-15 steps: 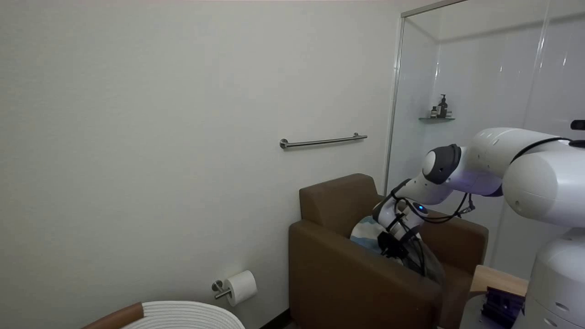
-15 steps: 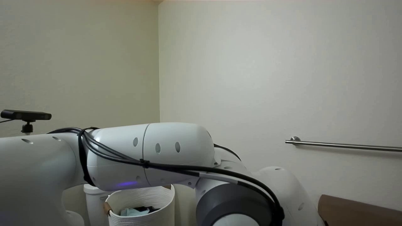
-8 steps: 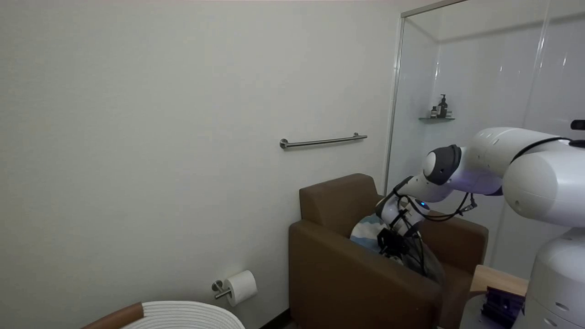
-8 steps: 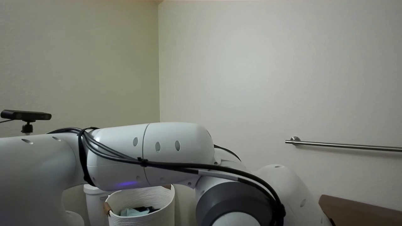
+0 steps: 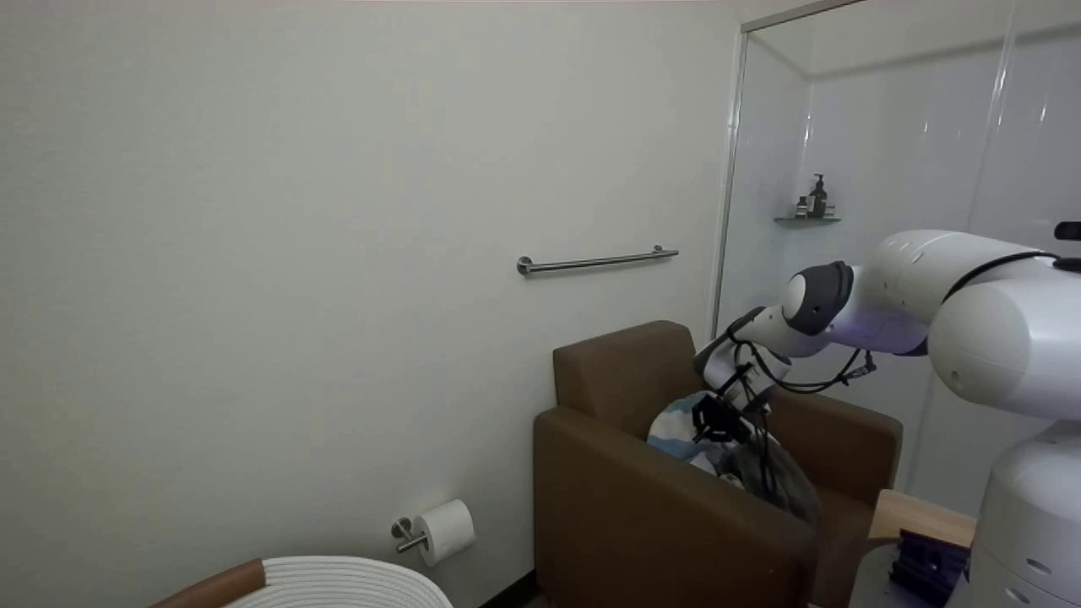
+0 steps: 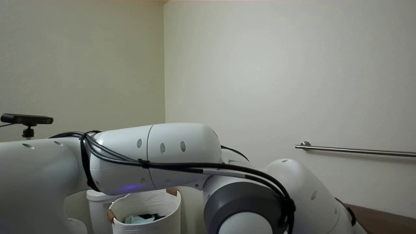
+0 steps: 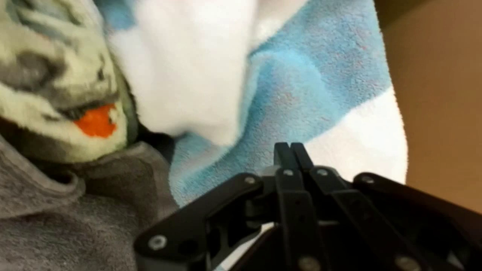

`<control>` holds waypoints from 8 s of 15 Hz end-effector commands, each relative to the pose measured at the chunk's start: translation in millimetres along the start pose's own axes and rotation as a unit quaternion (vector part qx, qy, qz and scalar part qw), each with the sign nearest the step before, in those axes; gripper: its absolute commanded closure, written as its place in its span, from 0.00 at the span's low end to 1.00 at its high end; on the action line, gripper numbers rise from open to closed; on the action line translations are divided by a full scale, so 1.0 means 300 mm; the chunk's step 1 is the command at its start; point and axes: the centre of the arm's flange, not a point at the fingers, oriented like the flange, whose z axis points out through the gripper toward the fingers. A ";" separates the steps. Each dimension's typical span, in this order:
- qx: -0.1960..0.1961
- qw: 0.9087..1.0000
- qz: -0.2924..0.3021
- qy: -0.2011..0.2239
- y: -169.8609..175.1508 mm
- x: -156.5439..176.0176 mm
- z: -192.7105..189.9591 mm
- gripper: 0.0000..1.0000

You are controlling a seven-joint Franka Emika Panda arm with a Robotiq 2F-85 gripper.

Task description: Move the object from the basket to the couch and move the towel from the couch to the basket

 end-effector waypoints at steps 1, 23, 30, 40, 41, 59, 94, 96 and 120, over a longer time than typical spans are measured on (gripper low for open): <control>0.026 0.999 0.003 0.018 -0.100 0.007 -0.147 0.96; 0.065 0.992 -0.032 0.100 0.062 -0.197 0.238 0.00; -0.069 0.997 0.012 0.023 0.139 -0.107 0.330 0.00; -0.067 0.997 0.043 0.024 0.172 -0.083 0.346 0.00; -0.069 0.996 0.040 0.029 0.171 -0.086 0.347 0.00; -0.088 0.996 0.021 0.000 0.191 -0.071 0.339 0.95; 0.245 0.969 0.012 0.032 -0.406 -0.220 -0.801 0.97; 0.240 0.971 0.011 0.016 -0.433 -0.156 -0.696 0.96; 0.446 0.847 -0.165 0.238 -1.475 -0.442 -1.591 0.98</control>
